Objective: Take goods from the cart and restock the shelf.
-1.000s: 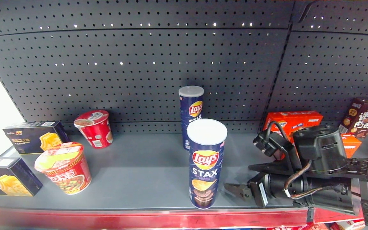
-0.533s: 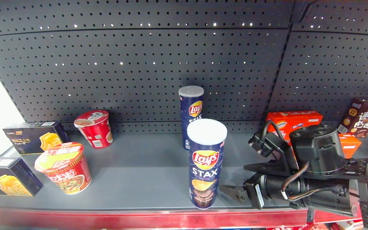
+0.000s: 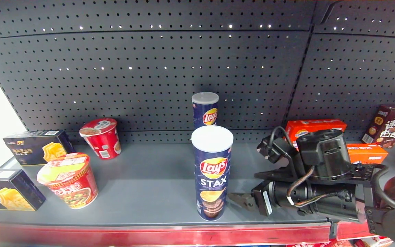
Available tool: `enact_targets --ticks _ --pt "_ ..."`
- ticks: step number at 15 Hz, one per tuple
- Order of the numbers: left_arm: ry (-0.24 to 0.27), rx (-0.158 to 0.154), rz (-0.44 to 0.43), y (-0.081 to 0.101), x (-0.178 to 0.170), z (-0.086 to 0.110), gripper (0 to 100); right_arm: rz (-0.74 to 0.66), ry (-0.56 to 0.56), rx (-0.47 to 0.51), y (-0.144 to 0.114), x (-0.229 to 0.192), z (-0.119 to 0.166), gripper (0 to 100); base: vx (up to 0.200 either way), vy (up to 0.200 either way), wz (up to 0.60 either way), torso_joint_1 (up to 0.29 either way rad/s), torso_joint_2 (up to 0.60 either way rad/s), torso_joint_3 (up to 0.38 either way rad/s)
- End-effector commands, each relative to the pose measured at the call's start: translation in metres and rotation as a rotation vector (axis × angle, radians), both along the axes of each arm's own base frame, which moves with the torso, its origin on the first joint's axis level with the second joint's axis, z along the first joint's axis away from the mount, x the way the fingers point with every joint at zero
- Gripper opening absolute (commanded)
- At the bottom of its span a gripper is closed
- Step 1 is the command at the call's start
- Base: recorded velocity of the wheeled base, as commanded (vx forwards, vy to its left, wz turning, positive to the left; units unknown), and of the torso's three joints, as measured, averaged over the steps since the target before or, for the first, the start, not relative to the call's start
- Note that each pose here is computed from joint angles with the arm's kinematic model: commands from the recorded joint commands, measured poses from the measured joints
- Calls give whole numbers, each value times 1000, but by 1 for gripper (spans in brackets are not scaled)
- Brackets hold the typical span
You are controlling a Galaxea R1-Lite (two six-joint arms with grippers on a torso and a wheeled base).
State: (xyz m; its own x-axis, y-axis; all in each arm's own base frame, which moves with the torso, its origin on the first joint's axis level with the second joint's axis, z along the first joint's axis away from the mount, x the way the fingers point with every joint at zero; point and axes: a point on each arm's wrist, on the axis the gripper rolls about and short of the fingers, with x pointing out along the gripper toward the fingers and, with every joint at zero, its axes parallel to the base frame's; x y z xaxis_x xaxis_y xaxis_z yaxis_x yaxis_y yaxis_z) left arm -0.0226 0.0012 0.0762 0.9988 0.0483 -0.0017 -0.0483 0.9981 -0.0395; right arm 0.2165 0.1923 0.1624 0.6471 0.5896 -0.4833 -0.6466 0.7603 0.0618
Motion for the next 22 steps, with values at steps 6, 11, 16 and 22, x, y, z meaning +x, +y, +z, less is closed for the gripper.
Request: enact_targets --ticks 6,11,16,22 --pt "1 0 1 0 0 0 100 19 17 -12 7 -2 -6 100 0 0 0 0 0 0" --pt "1 0 4 0 0 0 100 5 -14 -4 2 -2 2 100 0 0 0 0 0 0" --pt "1 -2 4 0 0 0 100 -22 14 -40 -6 -7 -8 100 0 0 0 0 0 0" --pt "3 -5 -2 0 0 0 100 -26 -11 -15 -9 -9 0 100 0 0 0 0 0 0"
